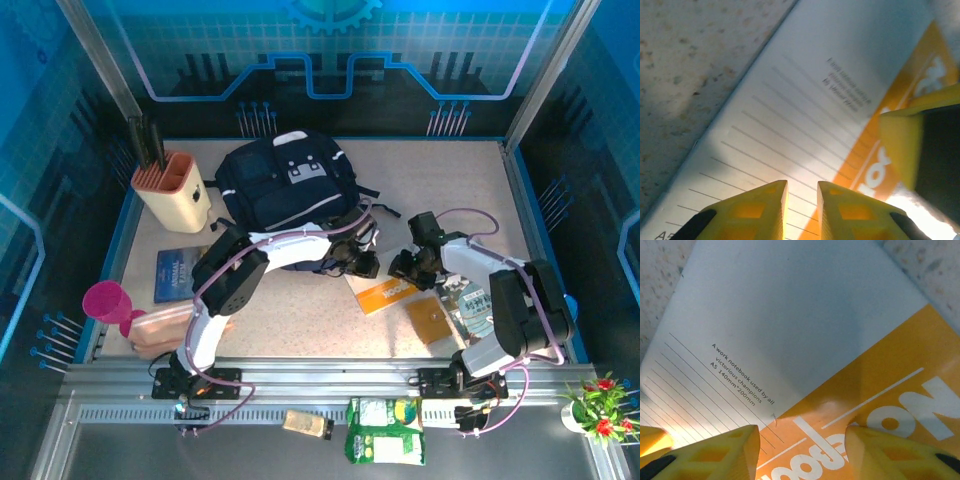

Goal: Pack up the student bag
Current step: Rotate the book at the center of the table.

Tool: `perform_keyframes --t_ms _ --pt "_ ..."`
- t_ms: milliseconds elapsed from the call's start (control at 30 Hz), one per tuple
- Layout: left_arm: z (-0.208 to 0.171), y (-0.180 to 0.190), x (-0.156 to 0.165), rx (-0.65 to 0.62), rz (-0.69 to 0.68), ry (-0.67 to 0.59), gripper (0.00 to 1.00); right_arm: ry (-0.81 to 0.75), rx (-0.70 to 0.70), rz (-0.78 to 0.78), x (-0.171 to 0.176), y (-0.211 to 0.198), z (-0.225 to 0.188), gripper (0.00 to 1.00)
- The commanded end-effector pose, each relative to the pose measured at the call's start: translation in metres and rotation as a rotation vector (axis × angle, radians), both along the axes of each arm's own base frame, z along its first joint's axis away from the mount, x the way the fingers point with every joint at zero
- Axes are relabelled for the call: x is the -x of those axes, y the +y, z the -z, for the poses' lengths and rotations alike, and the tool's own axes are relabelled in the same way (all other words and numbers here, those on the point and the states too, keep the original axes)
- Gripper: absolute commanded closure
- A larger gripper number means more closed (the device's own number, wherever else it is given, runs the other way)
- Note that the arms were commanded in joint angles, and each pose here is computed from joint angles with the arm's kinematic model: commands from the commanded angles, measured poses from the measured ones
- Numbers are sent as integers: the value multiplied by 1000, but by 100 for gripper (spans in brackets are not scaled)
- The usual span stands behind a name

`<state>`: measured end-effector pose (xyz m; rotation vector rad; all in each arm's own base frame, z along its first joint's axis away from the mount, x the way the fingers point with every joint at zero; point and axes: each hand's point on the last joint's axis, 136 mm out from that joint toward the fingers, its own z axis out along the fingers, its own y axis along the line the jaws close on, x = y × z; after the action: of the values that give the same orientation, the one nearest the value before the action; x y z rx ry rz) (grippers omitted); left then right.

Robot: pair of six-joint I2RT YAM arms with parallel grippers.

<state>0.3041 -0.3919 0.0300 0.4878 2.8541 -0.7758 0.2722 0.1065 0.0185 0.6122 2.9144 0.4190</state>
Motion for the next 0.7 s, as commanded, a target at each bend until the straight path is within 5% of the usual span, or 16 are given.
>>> perform_keyframes --t_ms 0,400,667 --pt "9 3 5 -54 16 16 78 -21 19 -7 -17 -6 7 50" --pt "12 -19 33 -15 85 92 74 -86 -85 -9 -95 5 -2 50" --pt "-42 -12 9 61 2 5 61 -167 -120 -17 -93 5 -39 51"
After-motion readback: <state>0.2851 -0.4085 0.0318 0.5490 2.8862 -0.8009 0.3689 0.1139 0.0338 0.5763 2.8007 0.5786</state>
